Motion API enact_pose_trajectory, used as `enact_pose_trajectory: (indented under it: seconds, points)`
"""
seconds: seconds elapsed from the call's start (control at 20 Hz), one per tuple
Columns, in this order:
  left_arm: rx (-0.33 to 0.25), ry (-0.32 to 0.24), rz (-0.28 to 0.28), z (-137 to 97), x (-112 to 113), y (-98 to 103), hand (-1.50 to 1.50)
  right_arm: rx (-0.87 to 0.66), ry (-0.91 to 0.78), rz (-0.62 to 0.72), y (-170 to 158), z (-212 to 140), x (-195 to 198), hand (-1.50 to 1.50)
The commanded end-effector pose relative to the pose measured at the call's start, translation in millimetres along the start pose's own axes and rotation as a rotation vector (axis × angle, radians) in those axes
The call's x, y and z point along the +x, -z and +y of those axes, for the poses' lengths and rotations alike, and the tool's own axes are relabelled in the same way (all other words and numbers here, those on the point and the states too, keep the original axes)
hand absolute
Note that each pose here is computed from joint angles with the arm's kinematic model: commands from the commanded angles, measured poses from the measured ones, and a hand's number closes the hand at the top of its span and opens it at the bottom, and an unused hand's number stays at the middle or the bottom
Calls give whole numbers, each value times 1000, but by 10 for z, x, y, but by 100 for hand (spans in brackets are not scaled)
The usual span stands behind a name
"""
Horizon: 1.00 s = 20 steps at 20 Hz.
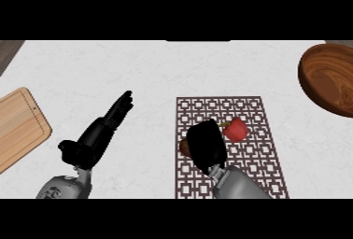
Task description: Pick the sweet potato from the placemat and place it in the bowl
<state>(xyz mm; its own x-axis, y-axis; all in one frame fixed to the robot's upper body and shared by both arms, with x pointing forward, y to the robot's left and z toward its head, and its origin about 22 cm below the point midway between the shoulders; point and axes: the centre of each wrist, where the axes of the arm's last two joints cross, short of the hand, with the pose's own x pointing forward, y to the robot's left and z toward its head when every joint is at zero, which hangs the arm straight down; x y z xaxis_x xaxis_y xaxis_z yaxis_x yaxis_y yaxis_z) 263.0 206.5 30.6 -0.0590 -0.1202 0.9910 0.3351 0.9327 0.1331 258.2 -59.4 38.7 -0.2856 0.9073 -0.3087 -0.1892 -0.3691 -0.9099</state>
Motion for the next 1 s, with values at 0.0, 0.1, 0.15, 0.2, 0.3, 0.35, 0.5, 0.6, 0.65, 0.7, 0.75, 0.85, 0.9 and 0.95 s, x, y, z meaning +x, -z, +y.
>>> enact_pose_trajectory:
  seconds: [0.0, 0.1, 0.15, 0.2, 0.3, 0.35, 0.5, 0.6, 0.65, 0.7, 0.75, 0.85, 0.9, 0.95]
  points:
    - [8, 7, 21, 35, -67, -41, 0, 9, 191, -49, -97, 20, -527, 150]
    - [17, 1, 0, 44, -10, -17, 0, 32, 359, -56, 34, 118, -1053, 150]
    - [54, -10, 18, 101, -10, -27, 0, 70, 434, -82, -9, 125, -1212, 150]
    - [32, 5, 19, 119, -72, -88, 0, 58, 450, -83, -52, 193, -1464, 150]
    - [14, -3, 16, -30, -26, -5, 0, 69, 445, -56, -55, 205, -1787, 150]
    - [-5, -11, -1, 82, 70, 46, 0, 32, 426, -6, -66, 185, -2002, 150]
    - [14, -3, 15, -103, 10, -37, 0, -96, 377, 98, -307, 179, -2085, 150]
    - [-6, -1, -2, -25, 30, -27, 0, -186, 417, 151, -121, -85, -2123, 150]
    - [7, -2, -1, -64, -2, 64, 0, -241, 439, 141, -209, -128, -2159, 150]
    - [15, -10, 0, -217, -32, -21, 0, -302, 465, 146, -365, -107, -2146, 150]
    - [19, 11, 2, 86, -37, -6, 0, -372, 506, 150, -314, -327, -2311, 150]
    - [4, 13, -6, -11, 38, -9, 0, -476, 602, 171, -432, -486, -2447, 150]
    - [16, 3, -3, 13, 10, -49, 0, -496, 649, 163, -448, -561, -2363, 150]
    - [14, -13, -9, 36, 50, 36, 0, -543, 705, 159, -483, -691, -2368, 150]
